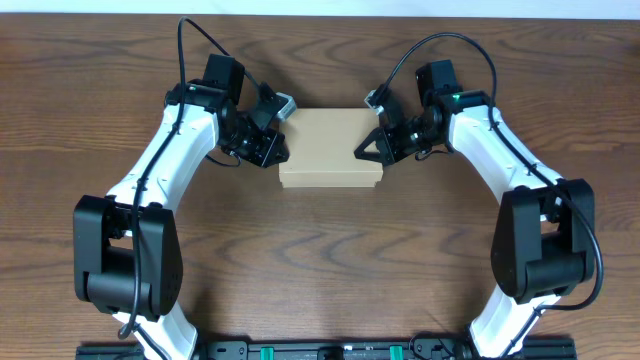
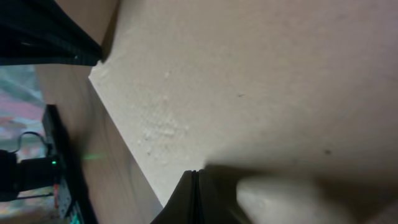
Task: Pack container
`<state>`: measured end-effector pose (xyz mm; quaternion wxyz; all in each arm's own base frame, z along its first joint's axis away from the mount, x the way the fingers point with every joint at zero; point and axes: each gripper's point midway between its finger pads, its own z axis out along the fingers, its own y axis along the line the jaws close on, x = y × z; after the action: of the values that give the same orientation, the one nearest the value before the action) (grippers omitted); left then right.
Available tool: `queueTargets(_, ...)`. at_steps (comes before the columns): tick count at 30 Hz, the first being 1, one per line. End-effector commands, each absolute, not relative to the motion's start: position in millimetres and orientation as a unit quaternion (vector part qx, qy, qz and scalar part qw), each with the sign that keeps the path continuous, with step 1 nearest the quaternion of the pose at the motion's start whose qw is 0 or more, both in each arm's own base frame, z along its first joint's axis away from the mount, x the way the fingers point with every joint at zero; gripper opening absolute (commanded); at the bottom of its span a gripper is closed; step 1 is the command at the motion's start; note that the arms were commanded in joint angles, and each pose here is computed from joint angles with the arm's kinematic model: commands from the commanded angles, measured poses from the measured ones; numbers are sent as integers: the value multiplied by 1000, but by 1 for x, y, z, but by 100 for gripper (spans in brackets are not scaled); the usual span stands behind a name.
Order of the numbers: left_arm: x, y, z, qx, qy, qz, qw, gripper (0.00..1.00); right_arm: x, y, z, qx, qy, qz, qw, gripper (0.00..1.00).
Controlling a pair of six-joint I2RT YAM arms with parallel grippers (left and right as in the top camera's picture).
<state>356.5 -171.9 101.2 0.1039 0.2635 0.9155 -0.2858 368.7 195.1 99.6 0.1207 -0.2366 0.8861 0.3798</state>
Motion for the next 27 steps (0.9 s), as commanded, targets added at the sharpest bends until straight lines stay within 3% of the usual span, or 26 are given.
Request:
queueTargets(1, 359, -166, 114, 248, 924, -269, 115, 6, 379, 190, 138, -263, 880, 351, 184, 1)
queueTargets(10, 333, -158, 208, 261, 906, -255, 213, 6, 362, 171, 249, -291, 853, 282, 328, 1)
queueTargets(17, 276, -153, 267, 280, 888, -253, 261, 6, 296, 147, 297, -285, 858, 243, 351, 1)
queueTargets(23, 228, -150, 249, 291, 890, -244, 252, 6, 235, 118, 290, -267, 881, 195, 340, 2)
queueTargets(27, 217, -150, 223, 272, 893, -253, 254, 6, 212, 110, 269, -265, 879, 181, 353, 2)
